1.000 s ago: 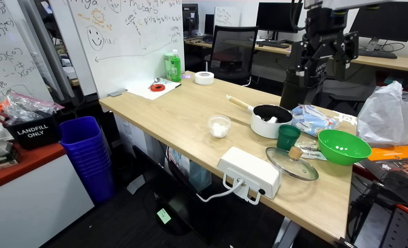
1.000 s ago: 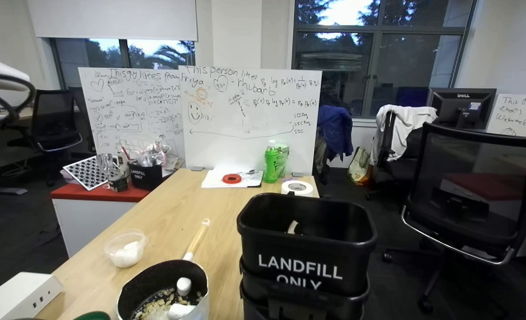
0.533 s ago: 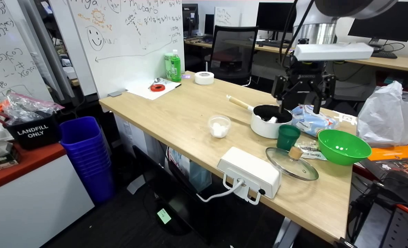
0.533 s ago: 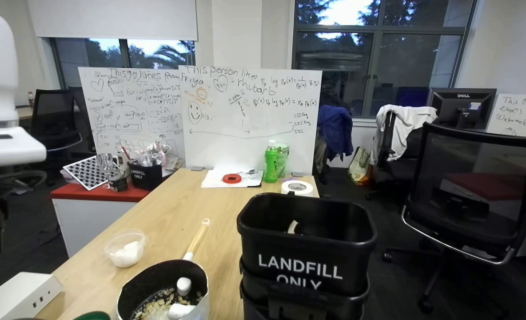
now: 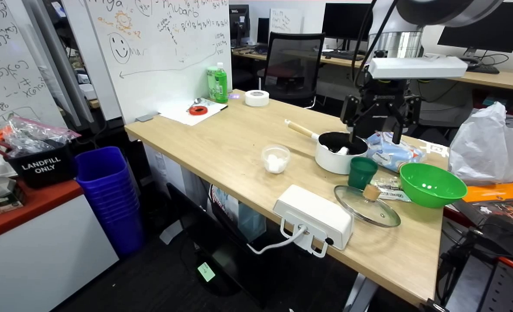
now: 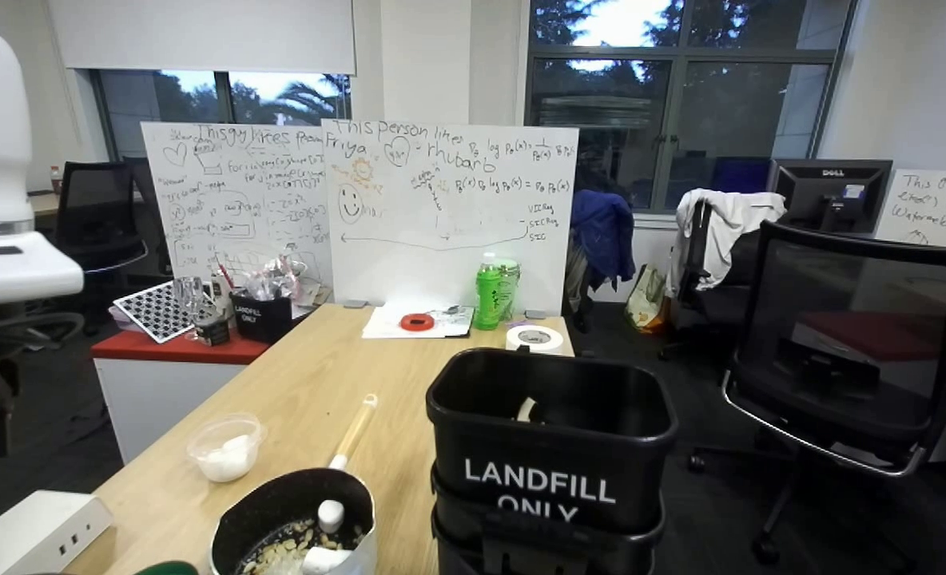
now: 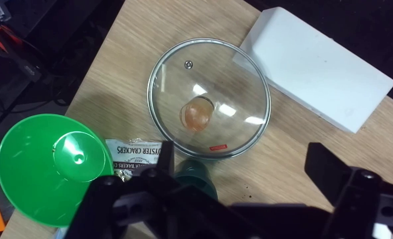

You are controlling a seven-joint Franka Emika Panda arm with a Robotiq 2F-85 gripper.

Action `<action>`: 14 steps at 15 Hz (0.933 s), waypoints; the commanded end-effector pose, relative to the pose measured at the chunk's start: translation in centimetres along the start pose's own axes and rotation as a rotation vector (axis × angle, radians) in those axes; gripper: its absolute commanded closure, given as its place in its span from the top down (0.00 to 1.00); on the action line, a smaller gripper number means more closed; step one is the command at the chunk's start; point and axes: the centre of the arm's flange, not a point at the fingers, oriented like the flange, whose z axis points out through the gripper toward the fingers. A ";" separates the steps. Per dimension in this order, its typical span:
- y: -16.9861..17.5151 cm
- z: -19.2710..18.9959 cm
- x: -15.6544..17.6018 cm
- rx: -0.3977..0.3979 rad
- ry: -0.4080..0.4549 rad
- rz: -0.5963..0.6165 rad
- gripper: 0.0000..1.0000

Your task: Put the glass lid on top of the white object

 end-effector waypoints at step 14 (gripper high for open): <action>4.7 9.4 -3.0 0.192 0.206 0.326 1.00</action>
